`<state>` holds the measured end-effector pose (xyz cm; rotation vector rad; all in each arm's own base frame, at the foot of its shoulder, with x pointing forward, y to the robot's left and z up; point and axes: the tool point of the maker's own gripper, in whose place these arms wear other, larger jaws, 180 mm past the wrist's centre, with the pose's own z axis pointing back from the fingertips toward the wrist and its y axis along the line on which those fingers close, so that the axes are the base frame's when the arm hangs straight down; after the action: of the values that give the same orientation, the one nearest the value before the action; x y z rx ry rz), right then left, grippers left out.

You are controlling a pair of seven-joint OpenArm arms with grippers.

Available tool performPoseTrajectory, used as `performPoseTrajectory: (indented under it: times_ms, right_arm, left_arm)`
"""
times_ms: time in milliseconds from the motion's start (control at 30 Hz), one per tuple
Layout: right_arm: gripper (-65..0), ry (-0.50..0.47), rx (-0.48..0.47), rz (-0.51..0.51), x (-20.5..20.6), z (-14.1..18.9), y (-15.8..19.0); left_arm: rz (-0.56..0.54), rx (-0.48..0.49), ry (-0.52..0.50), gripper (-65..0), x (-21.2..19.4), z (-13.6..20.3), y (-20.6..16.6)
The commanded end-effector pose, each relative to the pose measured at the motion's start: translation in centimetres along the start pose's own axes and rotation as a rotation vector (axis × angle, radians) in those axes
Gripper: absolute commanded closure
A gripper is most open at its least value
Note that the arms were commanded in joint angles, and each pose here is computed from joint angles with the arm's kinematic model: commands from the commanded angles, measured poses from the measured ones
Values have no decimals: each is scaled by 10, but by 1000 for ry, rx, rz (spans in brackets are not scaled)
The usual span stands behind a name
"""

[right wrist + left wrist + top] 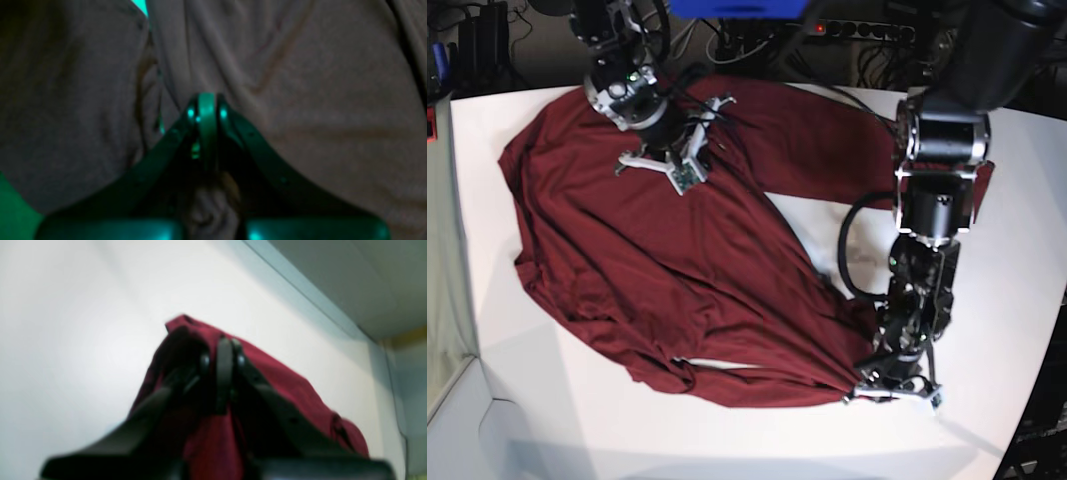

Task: Layout the t-shirt on the table in an organized manner, then fold the t-shirt properly
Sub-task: 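Grasp the red shirt hem with the left gripper and pull it outward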

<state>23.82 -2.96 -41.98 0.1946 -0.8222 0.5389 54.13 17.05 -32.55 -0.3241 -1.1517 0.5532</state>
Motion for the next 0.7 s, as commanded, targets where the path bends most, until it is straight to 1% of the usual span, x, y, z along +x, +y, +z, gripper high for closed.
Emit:
performPoseTrajectory:
  times_ms: [0,67,133,267,400,500,567,600,667]
  right_arm:
    - [0,-35,2,4,9,1,-1]
    - [0,-29,4,1,6,0,0]
    - [0,-29,4,1,6,0,0]
    - [0,-29,4,1,6,0,0]
    - [0,-29,4,1,6,0,0]
    - [0,-26,5,0,5,1,0]
    - [0,-23,6,-1,4,1,1]
    - [0,-23,6,-1,4,1,1]
    - [0,-23,6,-1,4,1,1]
  left_arm:
    - [4,-35,-89,-5,37,-4,-20]
    - [5,-29,-97,-6,44,-9,-22]
    - [-21,-40,-91,-11,47,-12,-32]
    - [-101,-99,-108,-79,54,-11,-62]
    - [-132,-143,-141,-139,68,-7,-83]
    - [-161,-146,-131,-184,69,-11,-91]
    - [-160,-138,-107,-220,64,-16,-96]
    - [-156,-130,-96,-232,62,-18,-95]
    - [-158,-123,-81,-235,57,-20,-93]
